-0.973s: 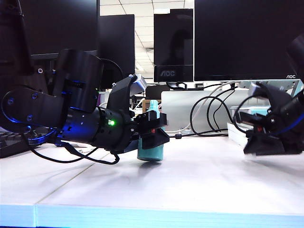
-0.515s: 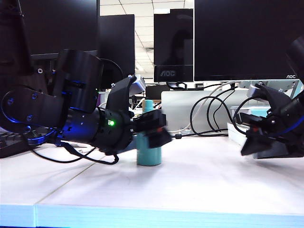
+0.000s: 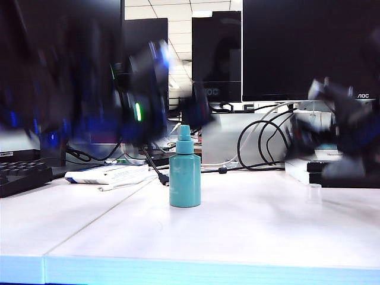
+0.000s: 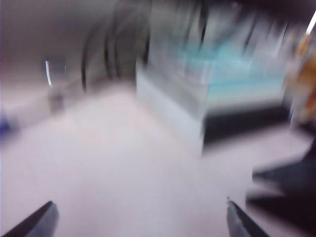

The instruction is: Pick up the sprayer with the left hand and remove the lid with the right hand then place it on the table.

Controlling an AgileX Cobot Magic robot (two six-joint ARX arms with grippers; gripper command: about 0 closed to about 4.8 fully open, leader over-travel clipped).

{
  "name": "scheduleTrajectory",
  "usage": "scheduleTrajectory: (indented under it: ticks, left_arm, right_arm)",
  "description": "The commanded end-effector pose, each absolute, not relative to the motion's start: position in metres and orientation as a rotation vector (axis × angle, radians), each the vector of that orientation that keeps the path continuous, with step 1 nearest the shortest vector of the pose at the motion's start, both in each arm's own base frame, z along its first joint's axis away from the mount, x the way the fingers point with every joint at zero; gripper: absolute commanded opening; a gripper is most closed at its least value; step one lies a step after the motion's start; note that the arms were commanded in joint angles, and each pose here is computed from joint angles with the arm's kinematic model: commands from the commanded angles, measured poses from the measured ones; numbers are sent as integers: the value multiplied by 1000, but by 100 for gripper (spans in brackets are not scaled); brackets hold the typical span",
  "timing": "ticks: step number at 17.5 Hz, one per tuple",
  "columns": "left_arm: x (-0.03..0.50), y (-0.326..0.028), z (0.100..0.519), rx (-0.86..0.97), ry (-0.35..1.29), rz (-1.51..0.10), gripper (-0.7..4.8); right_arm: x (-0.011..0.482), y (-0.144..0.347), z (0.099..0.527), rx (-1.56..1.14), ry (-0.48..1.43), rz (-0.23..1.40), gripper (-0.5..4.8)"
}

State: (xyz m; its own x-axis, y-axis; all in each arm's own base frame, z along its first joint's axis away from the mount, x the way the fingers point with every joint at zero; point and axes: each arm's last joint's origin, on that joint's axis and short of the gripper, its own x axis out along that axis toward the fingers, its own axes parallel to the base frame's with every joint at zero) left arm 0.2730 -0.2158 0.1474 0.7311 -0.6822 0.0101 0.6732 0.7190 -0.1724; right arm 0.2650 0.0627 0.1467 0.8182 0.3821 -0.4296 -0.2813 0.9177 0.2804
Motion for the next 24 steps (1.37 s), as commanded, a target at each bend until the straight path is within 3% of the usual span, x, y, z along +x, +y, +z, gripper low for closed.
scheduleTrajectory:
  ticks: [1, 5, 6, 7, 8, 9, 11, 12, 15, 16, 19, 21, 24]
  left_arm:
    - [271, -194, 200, -110, 19, -682, 479]
    - [246, -154, 266, 31, -42, -587, 479]
    - [232, -140, 285, 114, -61, -498, 479]
    - [216, -127, 301, 185, -77, -394, 479]
    - [196, -112, 318, 246, -97, -317, 437]
    - [182, -102, 328, 249, -112, -281, 336]
    - [138, -75, 347, 230, -148, -252, 126]
    - [114, -60, 350, 226, -140, -233, 76]
    - [69, -26, 329, 156, -75, -35, 72]
    - [56, -18, 317, 118, -108, -34, 49]
    - [39, -7, 284, 80, -132, -17, 48]
    - [52, -18, 263, 104, -69, -133, 48]
    - [66, -25, 235, -26, 2, -74, 49]
  right_arm:
    - [256, 60, 188, 212, 332, 375, 479]
    - [224, 53, 244, 213, 128, 373, 479]
    - [210, 50, 256, 214, 106, 375, 479]
    - [195, 47, 265, 213, 97, 376, 414]
    - [178, 43, 274, 209, 84, 380, 94]
    - [166, 41, 281, 202, 61, 384, 2]
    - [140, 35, 295, 204, -32, 393, -6]
    - [129, 33, 300, 205, -76, 396, -6]
    - [111, 28, 294, 206, -63, 368, -6]
    - [105, 27, 287, 207, -66, 354, -6]
    - [89, 20, 265, 215, -95, 258, -6]
    - [90, 20, 229, 284, -66, 227, -6]
    - [99, 21, 184, 296, -9, 211, -6]
